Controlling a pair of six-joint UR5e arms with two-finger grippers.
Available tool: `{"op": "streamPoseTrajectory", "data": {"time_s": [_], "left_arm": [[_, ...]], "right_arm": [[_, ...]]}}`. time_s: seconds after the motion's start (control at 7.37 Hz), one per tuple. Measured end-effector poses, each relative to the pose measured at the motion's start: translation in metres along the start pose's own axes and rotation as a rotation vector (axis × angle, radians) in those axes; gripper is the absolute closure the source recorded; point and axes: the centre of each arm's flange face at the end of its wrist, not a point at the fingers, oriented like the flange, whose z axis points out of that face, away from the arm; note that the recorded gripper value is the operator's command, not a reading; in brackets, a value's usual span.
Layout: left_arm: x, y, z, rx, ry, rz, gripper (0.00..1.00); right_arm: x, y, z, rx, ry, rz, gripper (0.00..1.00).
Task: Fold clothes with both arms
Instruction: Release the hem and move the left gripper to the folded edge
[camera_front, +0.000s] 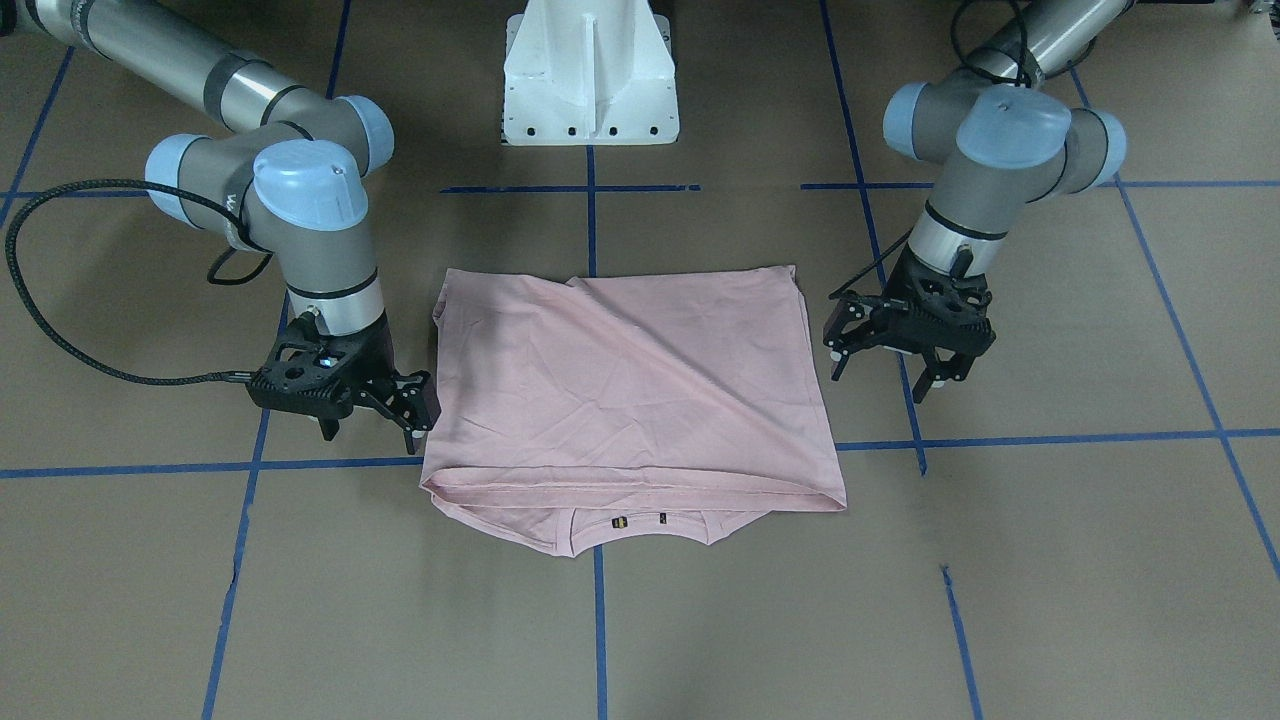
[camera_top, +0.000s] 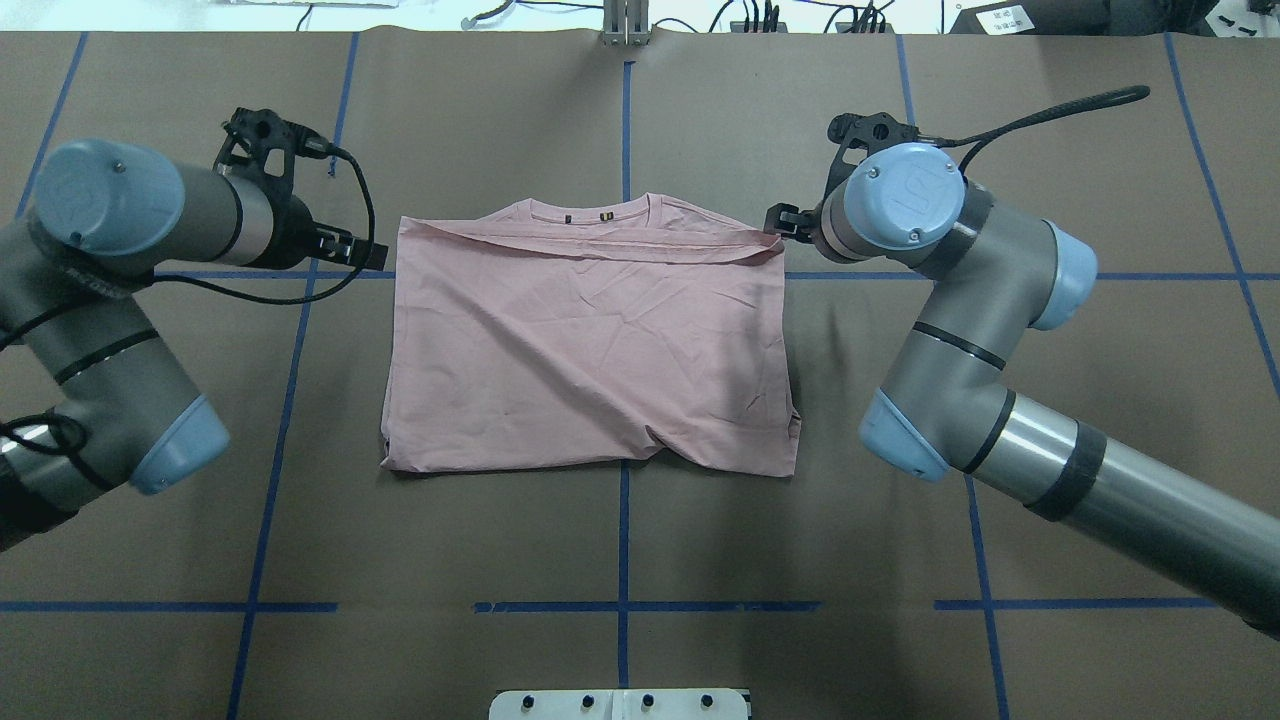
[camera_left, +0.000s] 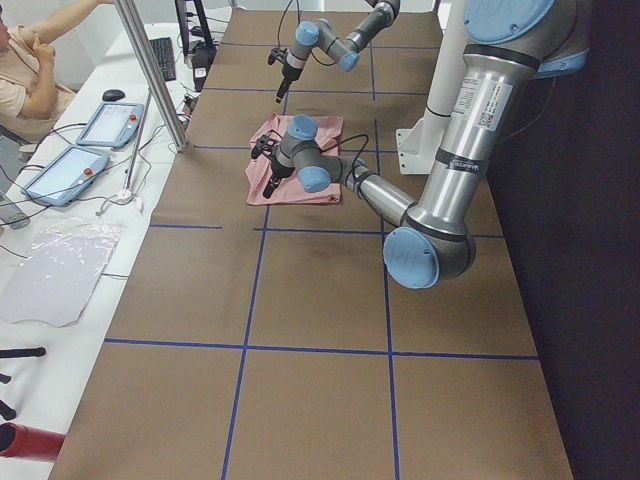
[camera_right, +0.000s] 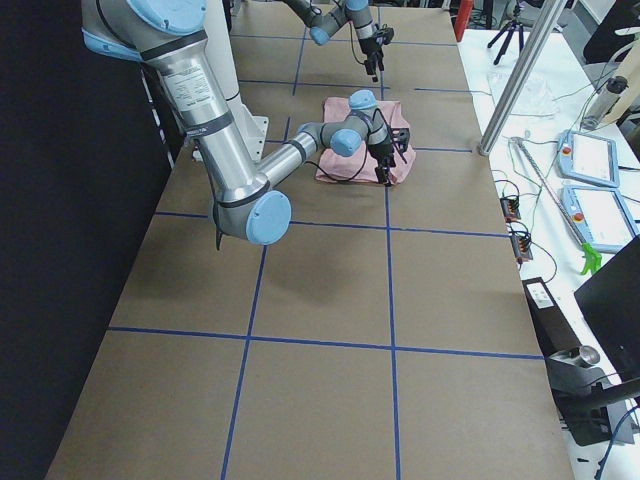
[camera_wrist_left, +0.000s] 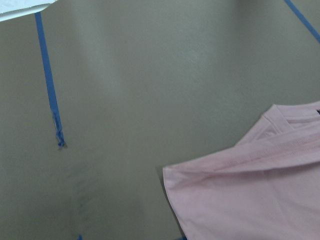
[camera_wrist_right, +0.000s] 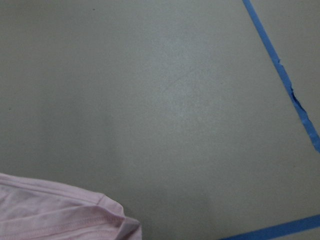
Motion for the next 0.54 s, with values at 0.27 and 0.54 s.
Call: {"op": "streamPoseTrajectory", "data": {"time_s": [0.27,0.54], "left_arm": [[0.03,0.061,-0.003,-0.036,0.02,-0.084,0.14],[0.07,0.111,0.01,-0.067,0.025,-0.152,0.14]], "right_arm": [[0.005,0.001,-0.007,0.002,-0.01,0.0,0.0],[0.007,0.002,-0.008,0.004,-0.009,0.0,0.0]]}}
